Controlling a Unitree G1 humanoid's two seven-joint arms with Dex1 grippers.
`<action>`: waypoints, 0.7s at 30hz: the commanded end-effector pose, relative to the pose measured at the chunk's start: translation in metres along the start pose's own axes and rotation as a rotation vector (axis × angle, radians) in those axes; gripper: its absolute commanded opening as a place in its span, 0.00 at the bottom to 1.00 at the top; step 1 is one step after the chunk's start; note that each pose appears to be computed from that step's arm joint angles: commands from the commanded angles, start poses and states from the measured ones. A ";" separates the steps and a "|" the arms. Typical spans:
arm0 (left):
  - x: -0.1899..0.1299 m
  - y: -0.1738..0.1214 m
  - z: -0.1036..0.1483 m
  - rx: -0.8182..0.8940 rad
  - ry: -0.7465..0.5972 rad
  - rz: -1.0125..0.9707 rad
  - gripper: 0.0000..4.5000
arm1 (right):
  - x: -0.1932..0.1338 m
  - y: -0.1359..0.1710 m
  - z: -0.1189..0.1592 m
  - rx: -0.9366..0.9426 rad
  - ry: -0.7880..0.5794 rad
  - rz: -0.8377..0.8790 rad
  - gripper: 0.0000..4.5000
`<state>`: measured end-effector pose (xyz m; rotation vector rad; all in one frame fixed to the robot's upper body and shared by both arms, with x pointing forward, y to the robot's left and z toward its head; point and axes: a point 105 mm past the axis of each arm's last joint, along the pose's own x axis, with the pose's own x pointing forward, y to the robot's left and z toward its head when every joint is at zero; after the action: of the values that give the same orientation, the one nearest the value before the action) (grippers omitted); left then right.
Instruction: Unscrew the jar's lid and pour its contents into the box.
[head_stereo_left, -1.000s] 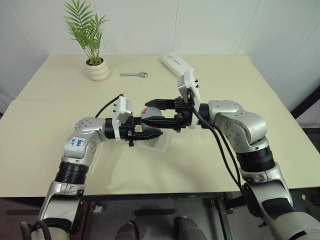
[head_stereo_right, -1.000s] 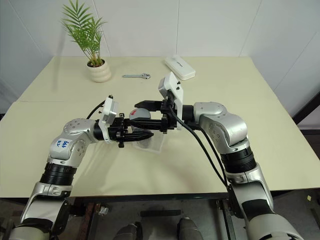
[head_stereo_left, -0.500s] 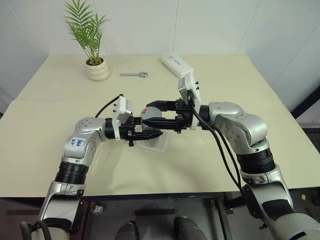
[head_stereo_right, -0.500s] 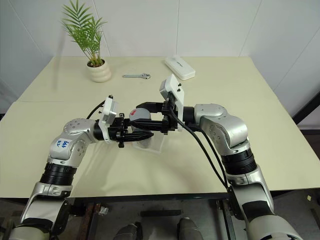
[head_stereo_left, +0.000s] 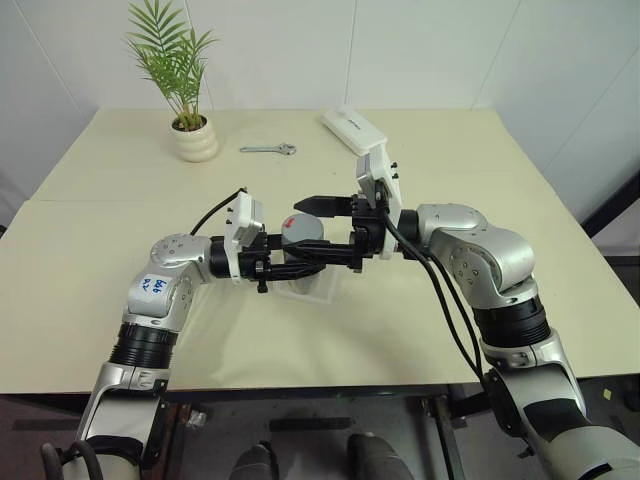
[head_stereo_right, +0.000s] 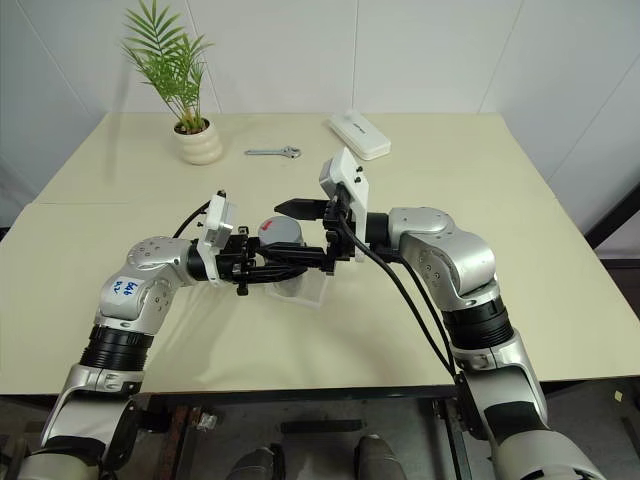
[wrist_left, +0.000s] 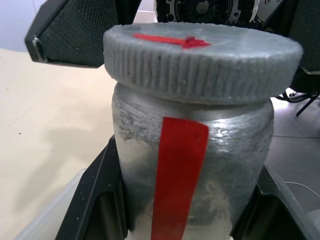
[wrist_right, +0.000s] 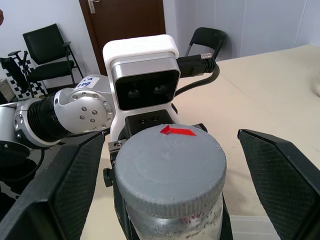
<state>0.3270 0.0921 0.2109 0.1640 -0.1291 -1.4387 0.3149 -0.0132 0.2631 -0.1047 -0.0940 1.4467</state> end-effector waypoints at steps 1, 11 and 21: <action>0.000 -0.002 0.013 0.063 -0.015 -0.012 0.43 | -0.001 0.005 0.012 -0.045 -0.039 0.017 0.86; -0.001 -0.002 0.014 0.063 -0.013 -0.011 0.43 | -0.001 0.006 0.048 0.074 -0.237 0.021 0.57; -0.004 -0.003 0.010 0.063 0.005 -0.006 0.43 | -0.031 0.006 0.067 0.144 -0.358 -0.065 0.57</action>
<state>0.3255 0.0966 0.2123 0.1870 -0.1330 -1.4309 0.3025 -0.0407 0.3203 0.3376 -0.2220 1.4030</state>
